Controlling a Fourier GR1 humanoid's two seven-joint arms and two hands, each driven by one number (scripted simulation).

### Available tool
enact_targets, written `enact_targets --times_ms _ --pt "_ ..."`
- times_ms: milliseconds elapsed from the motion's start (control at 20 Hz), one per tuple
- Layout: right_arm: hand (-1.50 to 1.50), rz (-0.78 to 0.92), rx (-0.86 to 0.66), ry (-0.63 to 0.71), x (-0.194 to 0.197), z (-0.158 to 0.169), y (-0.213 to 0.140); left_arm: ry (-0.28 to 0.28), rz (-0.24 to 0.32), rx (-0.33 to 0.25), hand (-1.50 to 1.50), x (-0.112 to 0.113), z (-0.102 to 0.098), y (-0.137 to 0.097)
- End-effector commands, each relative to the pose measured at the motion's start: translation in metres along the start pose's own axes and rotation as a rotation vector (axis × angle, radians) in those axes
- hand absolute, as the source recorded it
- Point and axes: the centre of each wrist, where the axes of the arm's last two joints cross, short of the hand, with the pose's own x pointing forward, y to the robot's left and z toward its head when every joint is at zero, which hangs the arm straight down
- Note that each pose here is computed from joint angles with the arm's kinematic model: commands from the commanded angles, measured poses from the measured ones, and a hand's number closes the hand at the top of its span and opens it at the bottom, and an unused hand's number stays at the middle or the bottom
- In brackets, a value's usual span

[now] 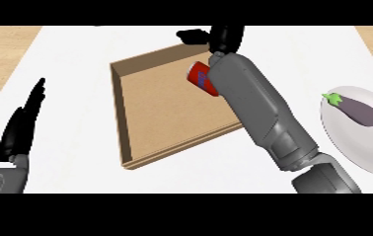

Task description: Pick the can from the plate and place it in the cardboard box

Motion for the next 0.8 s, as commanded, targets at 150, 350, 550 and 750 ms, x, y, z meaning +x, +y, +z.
enact_targets --times_ms 150,350,550,750 --pt "-1.5 -0.156 -0.06 -0.009 -0.024 -0.009 -0.045 0.005 0.0 0.023 0.0 -0.006 0.009 0.011" --pt "-1.5 -0.128 -0.056 0.037 -0.039 0.003 -0.078 0.038 -0.001 0.02 0.0 -0.018 0.007 0.013" --pt "-1.5 -0.106 -0.082 0.056 -0.077 0.02 -0.125 0.063 0.006 0.034 0.0 -0.026 0.013 0.017" --pt "-1.5 -0.069 -0.062 0.031 -0.092 0.047 -0.175 0.062 0.001 0.046 0.0 -0.008 0.0 0.014"
